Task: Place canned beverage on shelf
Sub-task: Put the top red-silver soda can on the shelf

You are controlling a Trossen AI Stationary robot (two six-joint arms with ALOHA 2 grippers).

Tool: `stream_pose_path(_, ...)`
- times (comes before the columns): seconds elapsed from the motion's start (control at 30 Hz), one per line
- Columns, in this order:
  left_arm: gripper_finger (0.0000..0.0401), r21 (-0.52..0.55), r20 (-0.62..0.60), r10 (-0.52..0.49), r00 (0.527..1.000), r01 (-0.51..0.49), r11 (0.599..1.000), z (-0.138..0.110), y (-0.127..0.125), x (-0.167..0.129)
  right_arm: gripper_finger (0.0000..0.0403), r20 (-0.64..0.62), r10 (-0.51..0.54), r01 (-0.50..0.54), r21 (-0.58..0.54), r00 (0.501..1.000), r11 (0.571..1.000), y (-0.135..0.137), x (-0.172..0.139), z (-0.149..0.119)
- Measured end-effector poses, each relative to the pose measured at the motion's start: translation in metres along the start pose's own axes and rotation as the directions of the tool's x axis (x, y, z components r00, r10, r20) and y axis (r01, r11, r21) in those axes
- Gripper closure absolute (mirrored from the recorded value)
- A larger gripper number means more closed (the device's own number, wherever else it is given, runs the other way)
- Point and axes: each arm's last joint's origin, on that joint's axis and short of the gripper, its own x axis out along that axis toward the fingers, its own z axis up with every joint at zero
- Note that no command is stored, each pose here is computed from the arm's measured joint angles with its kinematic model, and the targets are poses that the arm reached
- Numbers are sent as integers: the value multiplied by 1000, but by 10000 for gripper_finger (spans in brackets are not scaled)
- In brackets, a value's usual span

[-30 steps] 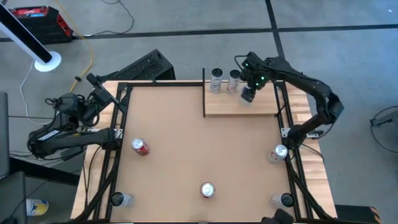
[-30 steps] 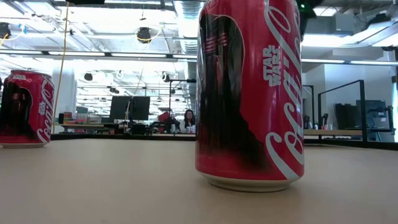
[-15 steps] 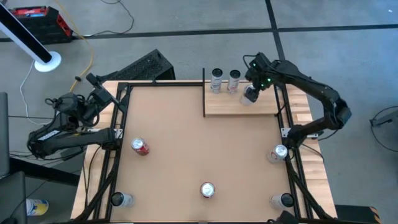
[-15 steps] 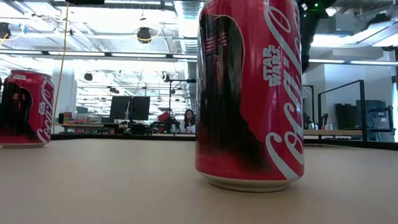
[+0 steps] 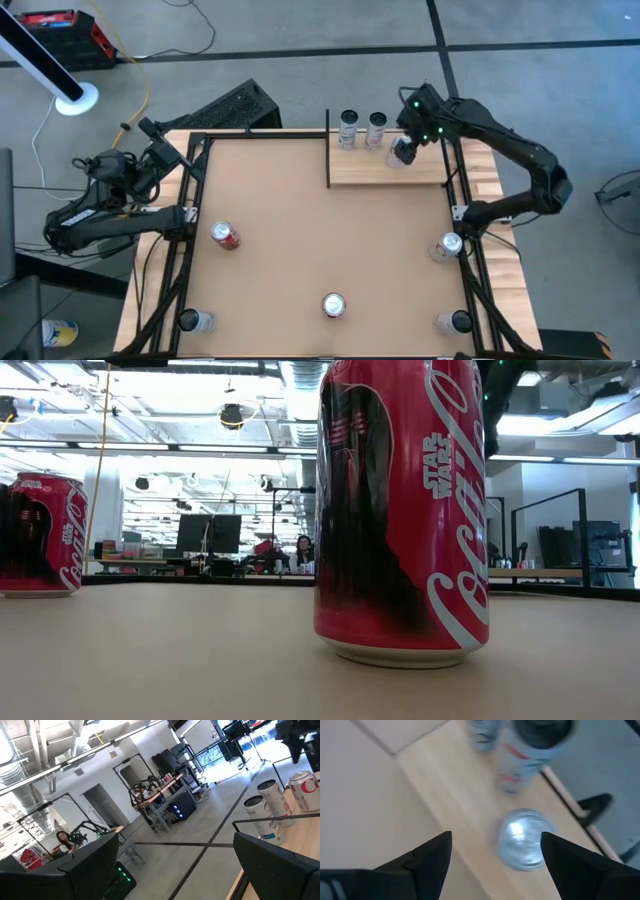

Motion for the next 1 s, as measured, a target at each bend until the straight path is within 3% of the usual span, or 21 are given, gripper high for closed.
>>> stream_pose_path(0.2,22,0,0,0,1000,0,1000,0,0,0,121,-35,85,-89,-124,996,988,41,8,-21)
stream_pose_path(0.3,22,0,0,0,1000,0,1000,0,0,0,157,-17,73,-75,-185,997,980,55,19,-40)
stream_pose_path(0.47,22,0,0,0,1000,0,1000,0,0,0,252,0,-14,14,-217,1000,976,55,38,-65)
stream_pose_path(0.67,22,0,1,0,1000,0,1000,0,0,0,384,30,-34,40,-236,999,971,47,46,-64)
stream_pose_path(0.8,22,-1,0,0,1000,0,1000,0,0,0,372,75,-65,78,-195,995,978,36,54,-55)
stream_pose_path(1.0,22,6,0,0,1000,0,1000,0,0,0,377,7,-95,95,-166,995,982,25,68,-55)
